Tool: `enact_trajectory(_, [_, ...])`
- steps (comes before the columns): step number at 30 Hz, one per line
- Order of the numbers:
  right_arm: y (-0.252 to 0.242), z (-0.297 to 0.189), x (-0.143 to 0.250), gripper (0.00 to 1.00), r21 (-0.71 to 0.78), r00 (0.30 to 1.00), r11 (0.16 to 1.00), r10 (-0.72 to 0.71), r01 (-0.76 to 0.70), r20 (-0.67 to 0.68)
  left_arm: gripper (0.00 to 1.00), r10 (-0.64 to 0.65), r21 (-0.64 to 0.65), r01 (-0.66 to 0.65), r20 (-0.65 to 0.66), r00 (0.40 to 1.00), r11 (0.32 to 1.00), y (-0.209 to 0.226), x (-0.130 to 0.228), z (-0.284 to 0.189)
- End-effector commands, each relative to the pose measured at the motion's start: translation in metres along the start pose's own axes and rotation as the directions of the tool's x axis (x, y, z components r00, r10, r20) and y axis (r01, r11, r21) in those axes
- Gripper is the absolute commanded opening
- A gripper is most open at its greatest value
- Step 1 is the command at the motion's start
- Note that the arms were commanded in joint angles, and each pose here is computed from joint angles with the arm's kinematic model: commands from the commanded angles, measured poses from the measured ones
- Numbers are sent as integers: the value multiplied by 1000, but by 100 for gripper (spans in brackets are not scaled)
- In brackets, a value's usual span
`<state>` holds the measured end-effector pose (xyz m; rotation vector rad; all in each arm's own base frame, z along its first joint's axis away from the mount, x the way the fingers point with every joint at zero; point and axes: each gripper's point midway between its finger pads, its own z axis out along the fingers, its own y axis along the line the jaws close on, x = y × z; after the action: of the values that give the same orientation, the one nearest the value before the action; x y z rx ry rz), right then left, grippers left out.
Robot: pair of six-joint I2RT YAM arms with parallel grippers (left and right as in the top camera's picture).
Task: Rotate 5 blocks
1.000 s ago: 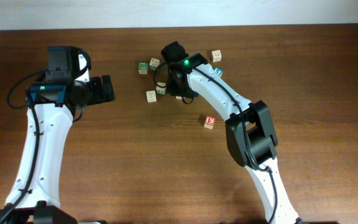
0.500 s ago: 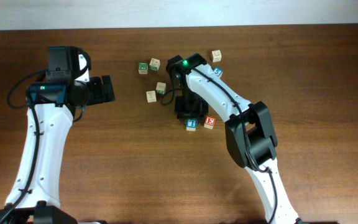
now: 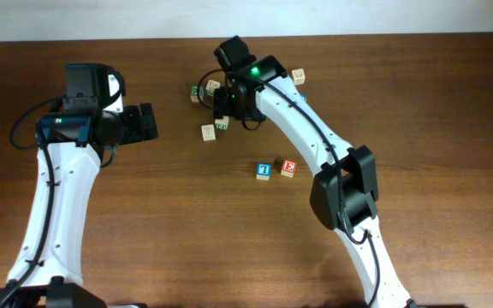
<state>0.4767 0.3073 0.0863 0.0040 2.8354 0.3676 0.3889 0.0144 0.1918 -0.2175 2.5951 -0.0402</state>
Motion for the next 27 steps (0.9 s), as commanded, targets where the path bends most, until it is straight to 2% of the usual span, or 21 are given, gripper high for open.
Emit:
enact_trajectory(1, [5, 22, 3, 74, 53, 998, 998, 43, -45, 41, 99, -14, -8, 15, 22, 1000, 1000, 2, -7, -5])
enact_trajectory(5, [12, 36, -2, 74, 63, 994, 997, 48, -54, 93, 99, -14, -9, 15, 22, 1000, 1000, 2, -7, -5])
enact_trajectory(12, [18, 61, 6, 73, 66, 994, 996, 59, -65, 90, 99, -14, -8, 15, 22, 1000, 1000, 2, -7, -5])
enact_trajectory(20, [15, 63, 3, 54, 83, 992, 994, 57, -66, 109, 99, -14, -8, 15, 22, 1000, 1000, 2, -7, -5])
enact_trajectory(25, [9, 80, 8, 51, 101, 993, 992, 66, -76, 99, 99, -14, -8, 15, 22, 1000, 1000, 2, -7, -5])
enact_trajectory(27, [7, 79, 6, 46, 113, 992, 991, 64, -76, 109, 99, -14, -8, 15, 22, 1000, 1000, 2, -7, -5])
